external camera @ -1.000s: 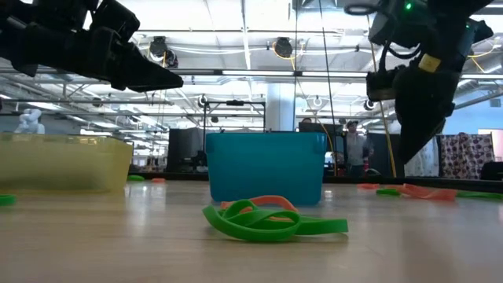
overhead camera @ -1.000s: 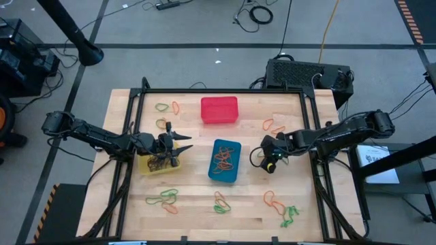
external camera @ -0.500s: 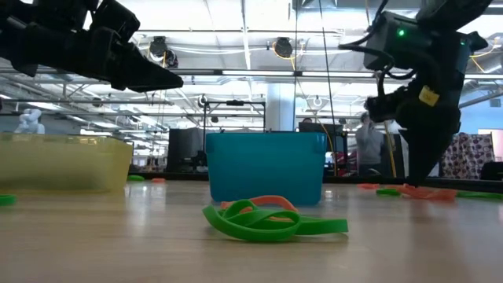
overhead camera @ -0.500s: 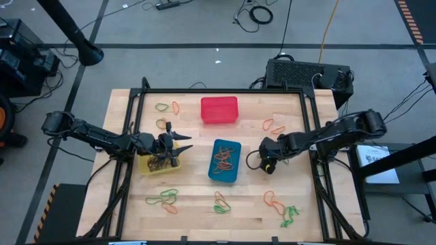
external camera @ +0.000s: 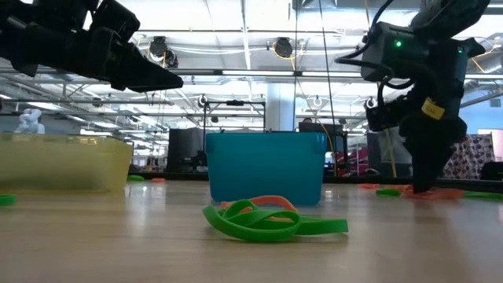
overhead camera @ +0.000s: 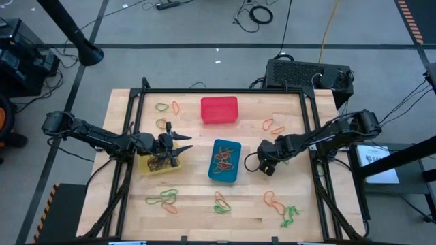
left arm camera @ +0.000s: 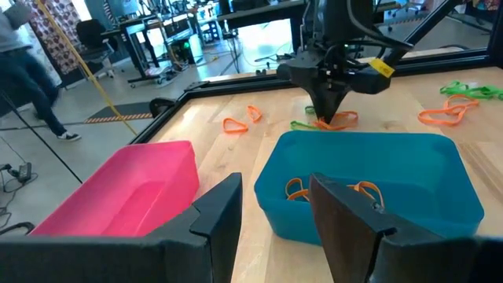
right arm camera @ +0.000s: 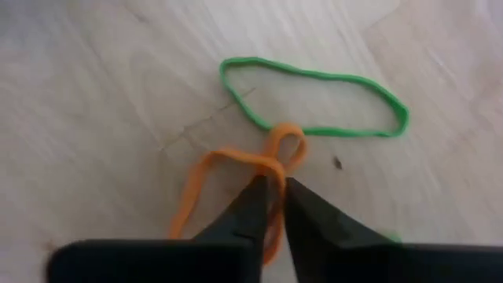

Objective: Sort rubber bands into baskets
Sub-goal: Put the orange rubber band into the blue bin

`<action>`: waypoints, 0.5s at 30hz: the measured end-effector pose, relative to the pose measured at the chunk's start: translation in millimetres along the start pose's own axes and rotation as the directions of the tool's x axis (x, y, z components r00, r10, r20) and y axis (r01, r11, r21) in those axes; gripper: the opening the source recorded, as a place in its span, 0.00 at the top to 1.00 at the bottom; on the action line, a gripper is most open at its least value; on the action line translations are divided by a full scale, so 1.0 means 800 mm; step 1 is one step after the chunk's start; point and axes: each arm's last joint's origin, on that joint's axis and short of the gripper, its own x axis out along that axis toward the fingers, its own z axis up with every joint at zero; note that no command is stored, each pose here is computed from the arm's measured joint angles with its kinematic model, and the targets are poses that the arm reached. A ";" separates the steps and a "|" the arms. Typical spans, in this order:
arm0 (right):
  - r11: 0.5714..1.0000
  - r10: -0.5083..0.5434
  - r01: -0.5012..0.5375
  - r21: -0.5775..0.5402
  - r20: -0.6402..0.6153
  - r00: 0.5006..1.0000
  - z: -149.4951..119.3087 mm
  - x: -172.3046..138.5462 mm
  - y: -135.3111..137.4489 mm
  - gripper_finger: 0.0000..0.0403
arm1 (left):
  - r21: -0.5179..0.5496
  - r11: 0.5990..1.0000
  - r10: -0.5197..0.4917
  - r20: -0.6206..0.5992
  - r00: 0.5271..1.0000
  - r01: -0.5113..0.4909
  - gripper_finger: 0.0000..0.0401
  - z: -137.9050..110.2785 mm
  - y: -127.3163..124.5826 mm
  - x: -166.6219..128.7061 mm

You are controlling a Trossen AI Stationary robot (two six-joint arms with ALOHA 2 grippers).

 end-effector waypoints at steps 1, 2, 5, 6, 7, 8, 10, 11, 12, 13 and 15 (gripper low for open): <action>1.000 0.006 -0.006 -0.007 0.002 1.000 0.000 -0.002 0.000 0.94 | 0.000 1.000 0.000 -0.001 1.000 0.000 0.61 0.000 0.000 0.000; 1.000 0.010 -0.009 -0.013 0.007 1.000 0.000 -0.004 -0.001 0.97 | 0.000 1.000 0.000 0.000 1.000 0.000 0.61 0.000 0.000 0.000; 1.000 0.021 -0.021 -0.008 0.031 0.999 -0.002 -0.014 -0.005 0.98 | 0.000 1.000 0.000 0.001 1.000 0.000 0.61 0.000 0.000 0.000; 1.000 0.028 -0.028 -0.004 0.042 0.999 -0.001 -0.020 -0.005 0.98 | -0.001 1.000 0.000 0.001 1.000 0.000 0.61 0.000 0.000 0.000; 1.000 0.031 -0.031 -0.003 0.043 0.999 -0.001 -0.027 -0.007 0.98 | -0.001 1.000 0.000 0.002 1.000 0.000 0.61 0.000 0.000 0.000; 1.000 0.030 -0.030 -0.003 0.043 0.999 -0.002 -0.033 -0.008 0.99 | -0.001 1.000 0.000 0.002 1.000 0.000 0.61 0.000 0.000 0.000; 0.999 0.037 -0.037 0.000 0.054 0.998 0.000 -0.045 -0.009 0.99 | -0.001 1.000 0.000 0.002 1.000 0.000 0.61 0.000 0.000 0.000; 0.999 0.047 -0.047 0.002 0.066 0.997 0.001 -0.052 -0.009 0.99 | -0.001 1.000 0.000 0.003 1.000 0.000 0.61 0.000 0.000 0.000; 0.998 0.057 -0.058 0.004 0.080 0.995 0.003 -0.060 -0.009 0.99 | -0.001 1.000 0.000 0.002 1.000 0.000 0.61 0.000 0.000 0.000; 0.997 0.070 -0.071 0.005 0.097 0.993 0.005 -0.066 -0.008 0.99 | -0.001 1.000 0.000 0.002 1.000 0.000 0.61 0.000 0.000 0.000; 0.995 0.094 -0.095 0.001 0.122 0.988 0.009 -0.076 -0.006 1.00 | -0.001 1.000 0.000 0.002 1.000 0.000 0.61 0.000 0.000 0.000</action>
